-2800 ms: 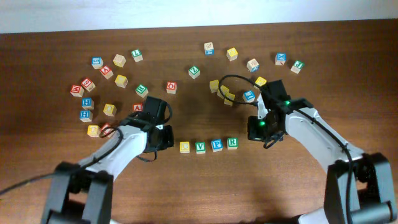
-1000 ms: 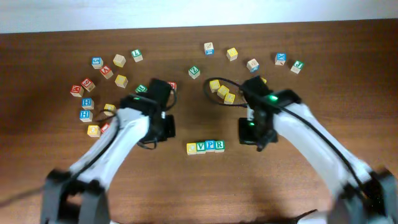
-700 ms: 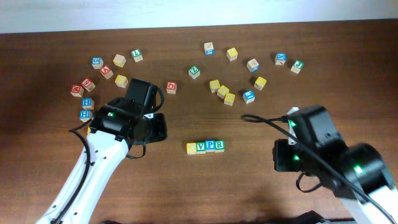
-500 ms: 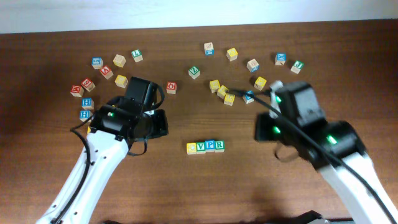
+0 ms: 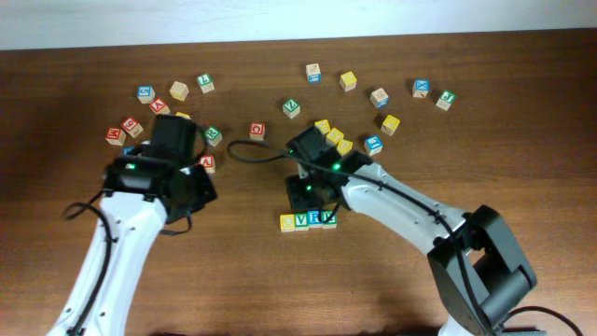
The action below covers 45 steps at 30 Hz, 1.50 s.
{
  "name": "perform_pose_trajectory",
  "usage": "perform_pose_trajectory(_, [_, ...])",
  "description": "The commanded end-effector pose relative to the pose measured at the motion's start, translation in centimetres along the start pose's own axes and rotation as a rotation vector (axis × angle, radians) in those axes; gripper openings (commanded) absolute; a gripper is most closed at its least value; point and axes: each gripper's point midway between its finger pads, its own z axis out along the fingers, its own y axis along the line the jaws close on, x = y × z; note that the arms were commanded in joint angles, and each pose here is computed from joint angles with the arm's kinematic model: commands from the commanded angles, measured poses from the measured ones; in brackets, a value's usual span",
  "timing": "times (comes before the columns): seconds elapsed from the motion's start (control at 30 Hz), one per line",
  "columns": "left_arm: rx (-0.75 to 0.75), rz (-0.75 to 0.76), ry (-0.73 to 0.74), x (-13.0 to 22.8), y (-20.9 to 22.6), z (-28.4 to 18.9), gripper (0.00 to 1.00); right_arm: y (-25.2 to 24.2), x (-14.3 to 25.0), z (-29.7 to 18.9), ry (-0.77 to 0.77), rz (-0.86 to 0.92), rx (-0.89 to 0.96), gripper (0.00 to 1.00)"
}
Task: Spell out CVPR
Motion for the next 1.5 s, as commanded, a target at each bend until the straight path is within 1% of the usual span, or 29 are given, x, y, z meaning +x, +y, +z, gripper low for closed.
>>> perform_pose_trajectory(0.0, [-0.044, -0.092, 0.005, -0.7, 2.5, -0.2, 0.0, -1.1, 0.1, 0.6, -0.022, 0.05, 0.11, 0.04])
perform_pose_trajectory(0.07, [-0.055, -0.1, 0.019, -0.4, 3.1, -0.2, 0.0, -2.5, -0.1, 0.9, -0.044, 0.094, 0.183, 0.04])
perform_pose_trajectory(0.27, [-0.057, -0.099, 0.022, -0.4, 3.1, -0.2, 0.0, -3.6, 1.2, 3.2, 0.016, 0.098, 0.223, 0.04])
perform_pose_trajectory(0.63, [-0.057, -0.099, 0.022, -0.4, 3.1, -0.2, 0.0, -2.8, 1.8, 3.4, 0.054, 0.102, 0.174, 0.04])
perform_pose_trajectory(1.03, [-0.057, -0.099, 0.022, -0.4, 3.1, -0.2, 0.0, -3.0, 2.3, 3.3, 0.073, 0.104, 0.183, 0.04])
perform_pose_trajectory(1.17, [-0.057, -0.099, 0.022, -0.4, 3.1, -0.2, 0.0, -2.5, 0.7, 3.0, 0.026, 0.107, 0.161, 0.04])
perform_pose_trajectory(1.23, [-0.056, -0.095, 0.025, -0.3, 3.1, -0.2, 0.0, -2.4, -0.7, 2.0, 0.01, 0.121, 0.158, 0.04])
perform_pose_trajectory(1.27, [-0.055, -0.095, 0.028, -0.2, 3.1, -0.1, 0.0, -2.7, -1.9, 0.6, 0.012, 0.131, 0.164, 0.04])
perform_pose_trajectory(1.3, [-0.05, -0.069, 0.044, 0.2, 3.0, 0.2, 0.0, -3.4, -3.0, -1.6, 0.036, 0.118, 0.186, 0.04])
perform_pose_trajectory(1.33, [-0.014, -0.032, 0.075, 0.9, 2.5, 1.1, 0.0, -4.7, -3.2, -3.6, 0.08, 0.128, 0.217, 0.04])
perform_pose_trajectory(1.4, [0.096, 0.064, 0.128, 2.5, 0.5, 2.9, 0.0, -7.8, -1.1, -5.7, 0.206, 0.146, 0.283, 0.04])
perform_pose_trajectory(1.47, [0.162, 0.112, 0.175, 4.5, -1.3, 5.3, 0.0, -11.2, 2.5, -6.5, 0.368, 0.172, 0.323, 0.04])
